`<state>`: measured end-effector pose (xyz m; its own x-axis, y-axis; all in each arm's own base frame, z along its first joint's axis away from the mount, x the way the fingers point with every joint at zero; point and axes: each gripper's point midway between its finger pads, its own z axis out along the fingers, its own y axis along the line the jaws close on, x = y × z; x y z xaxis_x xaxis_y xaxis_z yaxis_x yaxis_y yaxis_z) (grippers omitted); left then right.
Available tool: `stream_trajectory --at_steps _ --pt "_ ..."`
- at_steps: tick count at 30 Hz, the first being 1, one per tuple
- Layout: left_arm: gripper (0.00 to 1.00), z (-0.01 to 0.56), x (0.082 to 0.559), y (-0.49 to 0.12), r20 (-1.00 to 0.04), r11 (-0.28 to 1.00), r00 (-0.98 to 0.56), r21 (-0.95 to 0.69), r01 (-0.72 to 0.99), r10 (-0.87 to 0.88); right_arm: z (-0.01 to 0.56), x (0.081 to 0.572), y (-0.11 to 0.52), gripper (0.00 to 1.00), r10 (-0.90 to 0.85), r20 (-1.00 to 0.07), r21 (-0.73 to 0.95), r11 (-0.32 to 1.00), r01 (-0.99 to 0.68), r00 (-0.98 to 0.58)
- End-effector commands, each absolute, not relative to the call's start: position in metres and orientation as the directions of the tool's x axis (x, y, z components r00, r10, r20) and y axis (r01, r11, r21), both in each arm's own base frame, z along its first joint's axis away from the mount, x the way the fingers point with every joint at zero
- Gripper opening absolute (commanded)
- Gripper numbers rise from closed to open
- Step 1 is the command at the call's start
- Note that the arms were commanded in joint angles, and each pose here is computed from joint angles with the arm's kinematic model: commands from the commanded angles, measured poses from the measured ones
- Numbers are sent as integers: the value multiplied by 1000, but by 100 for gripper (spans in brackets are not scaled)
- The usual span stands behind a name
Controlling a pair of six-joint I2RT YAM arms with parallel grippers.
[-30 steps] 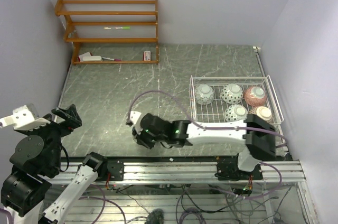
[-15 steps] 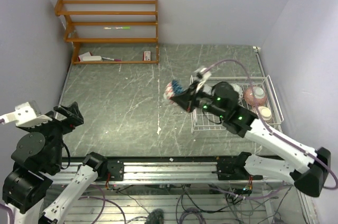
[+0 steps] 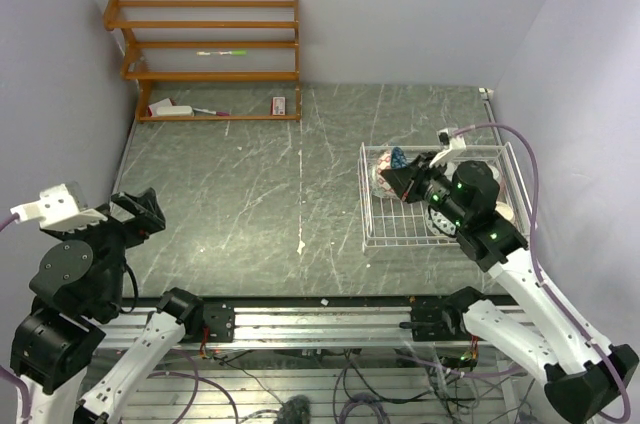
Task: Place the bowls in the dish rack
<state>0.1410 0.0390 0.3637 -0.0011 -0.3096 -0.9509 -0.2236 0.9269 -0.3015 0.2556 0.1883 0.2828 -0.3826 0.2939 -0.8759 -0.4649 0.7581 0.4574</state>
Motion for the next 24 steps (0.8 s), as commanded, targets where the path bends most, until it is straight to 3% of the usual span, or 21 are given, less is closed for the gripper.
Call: stream_trajectory --at_steps 1,6,13,24 --pt "99 371 149 32 -952 932 7 -302 -199 -307 270 260 171 0 353 -838 519 753 -404 -417" --pt "99 374 151 31 -954 935 9 -297 -193 -301 252 266 163 0 409 -772 611 690 -389 -486" --pt "99 374 151 32 -956 936 10 -288 -202 -292 235 258 155 0 501 -608 789 471 -395 -616" --pt "99 375 155 29 -956 938 7 -290 -191 -294 221 244 162 0 528 -453 891 294 -345 -719"
